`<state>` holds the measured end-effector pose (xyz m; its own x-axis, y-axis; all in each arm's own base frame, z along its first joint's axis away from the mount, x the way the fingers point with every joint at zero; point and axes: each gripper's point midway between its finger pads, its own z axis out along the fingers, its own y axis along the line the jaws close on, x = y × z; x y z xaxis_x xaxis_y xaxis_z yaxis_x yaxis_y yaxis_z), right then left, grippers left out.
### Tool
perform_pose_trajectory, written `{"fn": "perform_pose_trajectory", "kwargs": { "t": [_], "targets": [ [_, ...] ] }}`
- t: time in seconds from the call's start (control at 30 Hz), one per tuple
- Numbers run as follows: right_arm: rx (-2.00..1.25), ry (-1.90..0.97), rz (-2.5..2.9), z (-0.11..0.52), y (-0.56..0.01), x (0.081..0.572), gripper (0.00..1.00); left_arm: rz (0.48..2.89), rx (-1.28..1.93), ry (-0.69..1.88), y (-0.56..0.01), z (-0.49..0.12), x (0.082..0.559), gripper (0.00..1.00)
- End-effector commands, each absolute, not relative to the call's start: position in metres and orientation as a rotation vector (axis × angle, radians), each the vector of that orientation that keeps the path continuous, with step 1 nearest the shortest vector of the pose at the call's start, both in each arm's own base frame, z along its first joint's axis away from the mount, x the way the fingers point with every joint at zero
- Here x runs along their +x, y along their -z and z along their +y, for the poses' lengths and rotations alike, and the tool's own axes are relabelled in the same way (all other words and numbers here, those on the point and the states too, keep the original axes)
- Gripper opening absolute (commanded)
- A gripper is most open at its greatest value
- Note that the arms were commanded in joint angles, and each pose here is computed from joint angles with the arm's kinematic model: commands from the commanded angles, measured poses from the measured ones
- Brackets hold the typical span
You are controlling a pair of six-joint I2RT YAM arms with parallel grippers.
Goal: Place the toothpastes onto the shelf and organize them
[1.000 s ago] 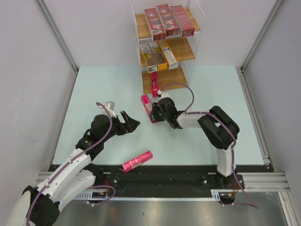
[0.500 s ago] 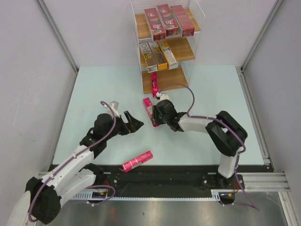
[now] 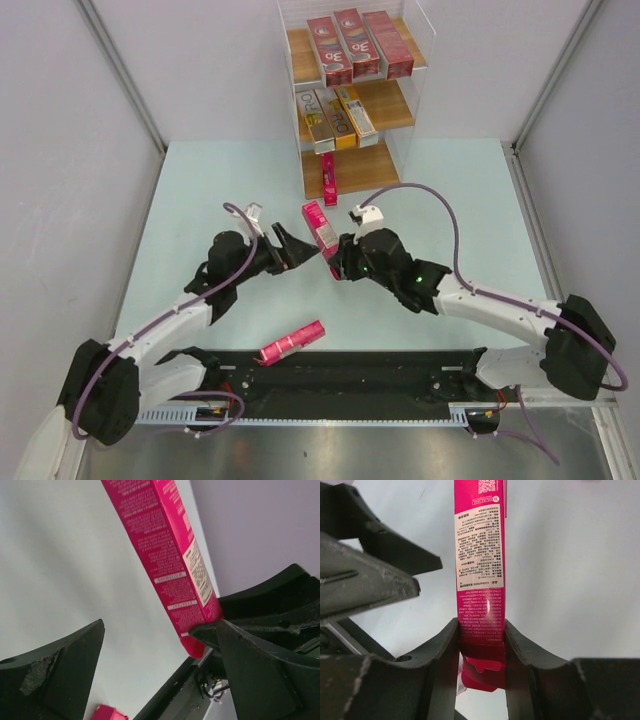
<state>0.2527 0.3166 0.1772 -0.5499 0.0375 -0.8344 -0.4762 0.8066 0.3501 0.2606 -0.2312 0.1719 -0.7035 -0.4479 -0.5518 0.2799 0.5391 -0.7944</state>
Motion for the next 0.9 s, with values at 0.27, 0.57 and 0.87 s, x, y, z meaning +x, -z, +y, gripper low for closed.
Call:
{"fn": "perform_pose_trajectory", "kwargs": {
  "t": [0.27,0.57,0.87],
  "targets": [
    [-0.364,-0.774,1.979,0.313,-0.214,0.220,0.25,1.778,-0.023,1.479,-0.239,-0.263,0.271,0.98],
    [-0.417,-0.786,1.998,0.323,-0.207,0.200,0.29,1.763,-0.026,1.499,-0.240,-0.264,0.271,0.77],
    [-0.418,-0.806,2.004,0.323,-0.204,0.197,0.34,1.742,-0.036,1.516,-0.244,-0.264,0.270,0.38]
  ]
}}
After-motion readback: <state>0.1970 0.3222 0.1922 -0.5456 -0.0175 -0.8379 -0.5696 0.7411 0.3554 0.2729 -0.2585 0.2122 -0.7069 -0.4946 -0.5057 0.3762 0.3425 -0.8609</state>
